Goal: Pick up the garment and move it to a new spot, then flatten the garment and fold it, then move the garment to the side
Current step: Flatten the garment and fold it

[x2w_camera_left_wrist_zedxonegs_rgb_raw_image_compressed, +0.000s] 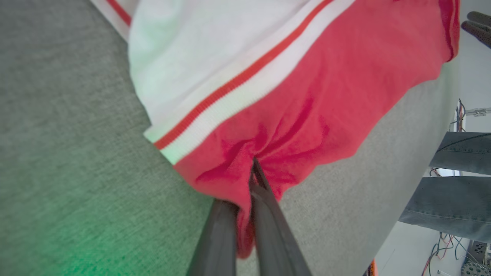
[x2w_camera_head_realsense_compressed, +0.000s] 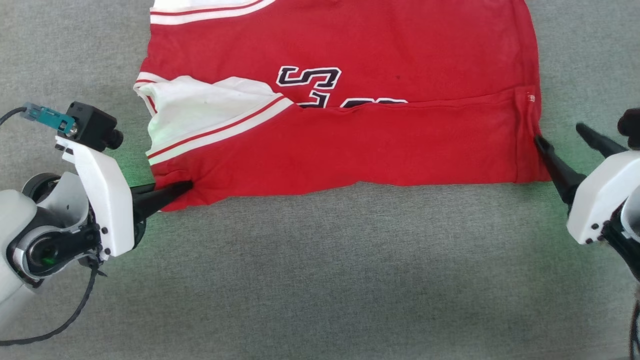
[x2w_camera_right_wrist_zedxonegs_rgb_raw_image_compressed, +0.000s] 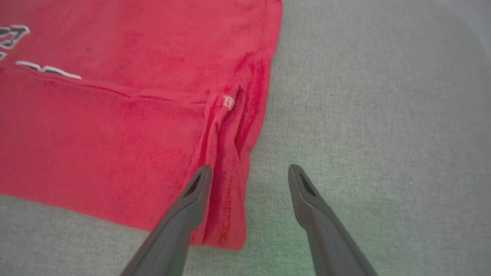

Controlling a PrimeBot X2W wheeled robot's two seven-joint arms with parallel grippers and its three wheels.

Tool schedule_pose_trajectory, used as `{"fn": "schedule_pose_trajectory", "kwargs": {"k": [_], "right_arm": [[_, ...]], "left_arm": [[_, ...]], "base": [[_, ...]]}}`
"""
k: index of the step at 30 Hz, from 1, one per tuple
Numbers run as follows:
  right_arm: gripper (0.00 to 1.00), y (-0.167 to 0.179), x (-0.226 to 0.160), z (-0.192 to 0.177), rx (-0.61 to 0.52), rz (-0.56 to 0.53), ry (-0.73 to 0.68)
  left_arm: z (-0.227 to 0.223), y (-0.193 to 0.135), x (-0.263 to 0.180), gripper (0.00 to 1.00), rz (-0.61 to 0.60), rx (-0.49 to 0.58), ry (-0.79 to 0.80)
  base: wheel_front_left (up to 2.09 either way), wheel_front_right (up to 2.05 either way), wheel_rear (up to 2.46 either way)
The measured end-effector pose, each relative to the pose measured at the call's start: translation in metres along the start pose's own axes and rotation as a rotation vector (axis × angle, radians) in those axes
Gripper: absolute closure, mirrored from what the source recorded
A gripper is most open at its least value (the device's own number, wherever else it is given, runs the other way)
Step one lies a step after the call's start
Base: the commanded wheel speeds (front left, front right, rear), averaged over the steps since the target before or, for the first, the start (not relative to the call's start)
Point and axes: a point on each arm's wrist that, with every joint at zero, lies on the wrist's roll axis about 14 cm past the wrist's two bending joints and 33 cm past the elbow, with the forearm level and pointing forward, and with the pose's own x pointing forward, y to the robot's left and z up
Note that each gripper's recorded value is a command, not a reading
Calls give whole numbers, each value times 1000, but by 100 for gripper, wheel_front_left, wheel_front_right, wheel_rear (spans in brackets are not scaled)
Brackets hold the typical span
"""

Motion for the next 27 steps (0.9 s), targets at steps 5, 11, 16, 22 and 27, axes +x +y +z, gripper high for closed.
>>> {"fn": "schedule_pose_trajectory", "kwargs": {"k": [5, 11, 16, 22, 27], "right_arm": [[0, 2, 0, -23, -51, 39, 191], [26, 14, 9, -40, -73, 100, 341], [100, 23, 15, -41, -77, 131, 355], [100, 24, 7, -32, -82, 133, 319], [100, 23, -9, -32, -94, 145, 331]], "left_arm": [[0, -3, 0, 100, -10, 17, -18], [-1, -6, 2, 100, -20, 15, -47], [-1, -7, 0, 100, -18, 2, -83], [-11, -13, -14, 100, -13, -12, -119], [-32, -22, -35, 100, -17, -23, -135]], "base": [[0, 0, 0], [0, 0, 0], [0, 0, 0], [0, 0, 0], [0, 0, 0]]}}
